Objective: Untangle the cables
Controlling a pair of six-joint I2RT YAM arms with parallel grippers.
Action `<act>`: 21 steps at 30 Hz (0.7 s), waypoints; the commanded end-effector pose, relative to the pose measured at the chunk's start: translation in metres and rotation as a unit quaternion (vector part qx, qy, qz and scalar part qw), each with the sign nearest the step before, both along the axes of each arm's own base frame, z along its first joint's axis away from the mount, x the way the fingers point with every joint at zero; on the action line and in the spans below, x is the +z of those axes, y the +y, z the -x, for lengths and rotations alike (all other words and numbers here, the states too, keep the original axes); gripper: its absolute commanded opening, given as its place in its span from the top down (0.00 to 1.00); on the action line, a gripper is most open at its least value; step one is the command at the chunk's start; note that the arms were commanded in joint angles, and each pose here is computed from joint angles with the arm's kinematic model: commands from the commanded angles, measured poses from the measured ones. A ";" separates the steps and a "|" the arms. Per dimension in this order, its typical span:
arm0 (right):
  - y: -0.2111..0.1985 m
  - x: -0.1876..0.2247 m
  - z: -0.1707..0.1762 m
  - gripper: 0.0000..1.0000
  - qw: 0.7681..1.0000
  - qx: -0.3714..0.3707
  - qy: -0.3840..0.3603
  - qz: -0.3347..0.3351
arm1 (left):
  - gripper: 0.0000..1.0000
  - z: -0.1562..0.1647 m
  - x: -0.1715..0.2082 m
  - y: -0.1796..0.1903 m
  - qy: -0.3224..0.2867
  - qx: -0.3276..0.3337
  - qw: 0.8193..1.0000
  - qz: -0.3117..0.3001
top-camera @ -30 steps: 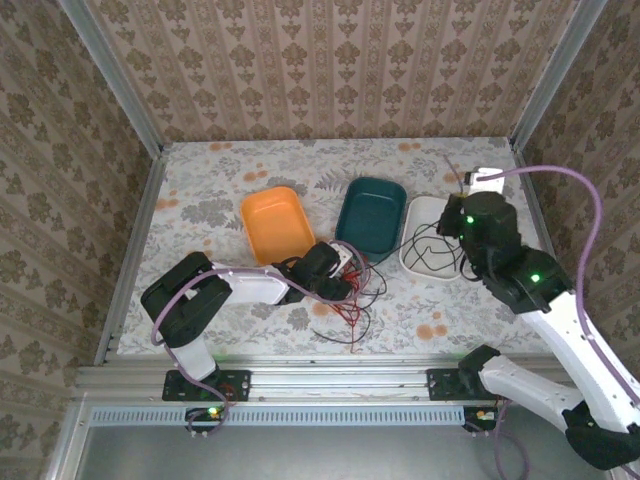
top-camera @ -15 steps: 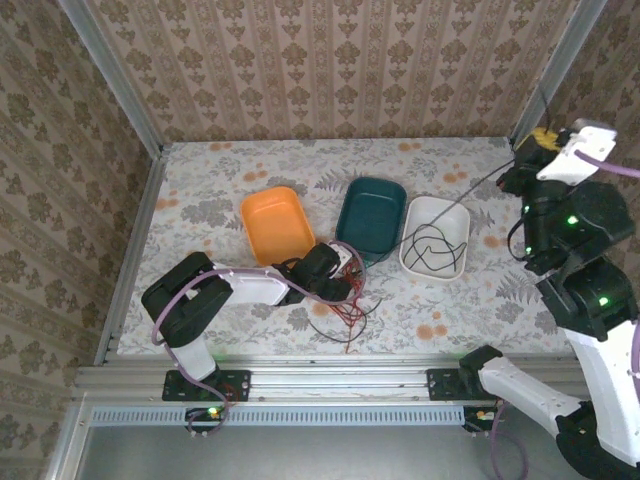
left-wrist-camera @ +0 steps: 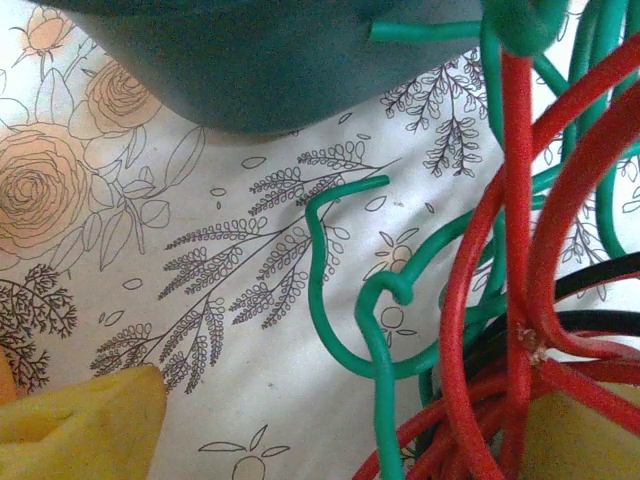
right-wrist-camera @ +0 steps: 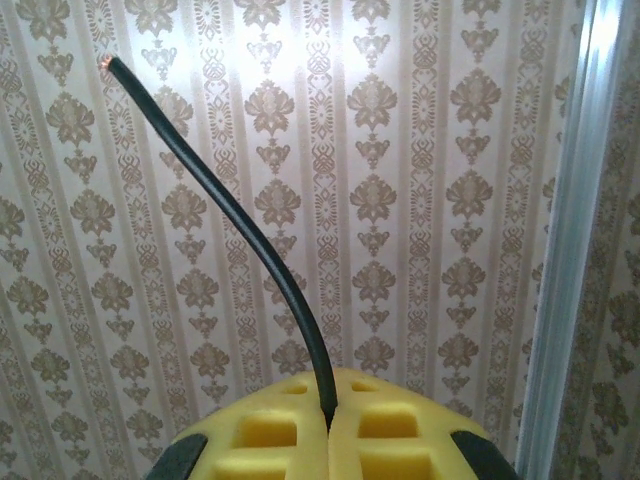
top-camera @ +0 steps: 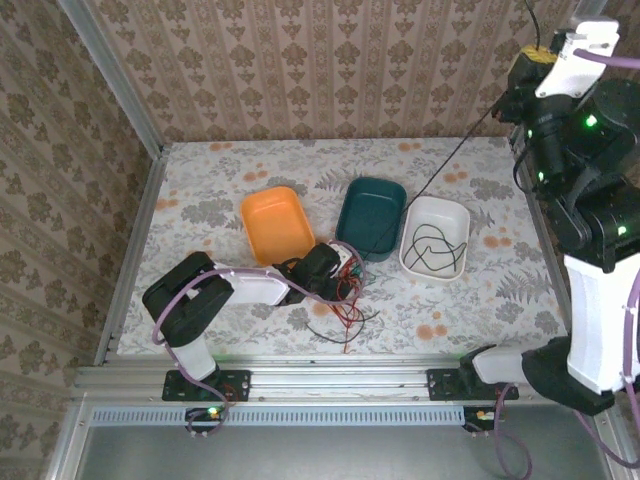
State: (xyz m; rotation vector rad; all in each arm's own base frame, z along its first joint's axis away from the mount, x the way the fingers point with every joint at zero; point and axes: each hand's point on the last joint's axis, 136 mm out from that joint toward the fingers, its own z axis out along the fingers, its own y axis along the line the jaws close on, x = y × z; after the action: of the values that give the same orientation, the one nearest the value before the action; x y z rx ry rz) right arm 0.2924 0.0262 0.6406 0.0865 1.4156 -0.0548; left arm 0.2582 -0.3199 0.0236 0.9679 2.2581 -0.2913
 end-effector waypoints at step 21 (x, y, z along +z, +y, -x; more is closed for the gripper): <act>-0.038 0.120 0.062 1.00 0.975 -0.061 -0.212 -0.021 | 0.00 0.007 -0.025 0.026 0.022 0.022 0.998 -0.061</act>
State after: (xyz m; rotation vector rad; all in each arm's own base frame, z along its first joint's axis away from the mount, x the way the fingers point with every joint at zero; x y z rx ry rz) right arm 0.2830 0.0157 0.6946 0.0826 1.2730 -0.1094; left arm 0.2617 -0.3206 0.0245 0.9260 2.2628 -0.2932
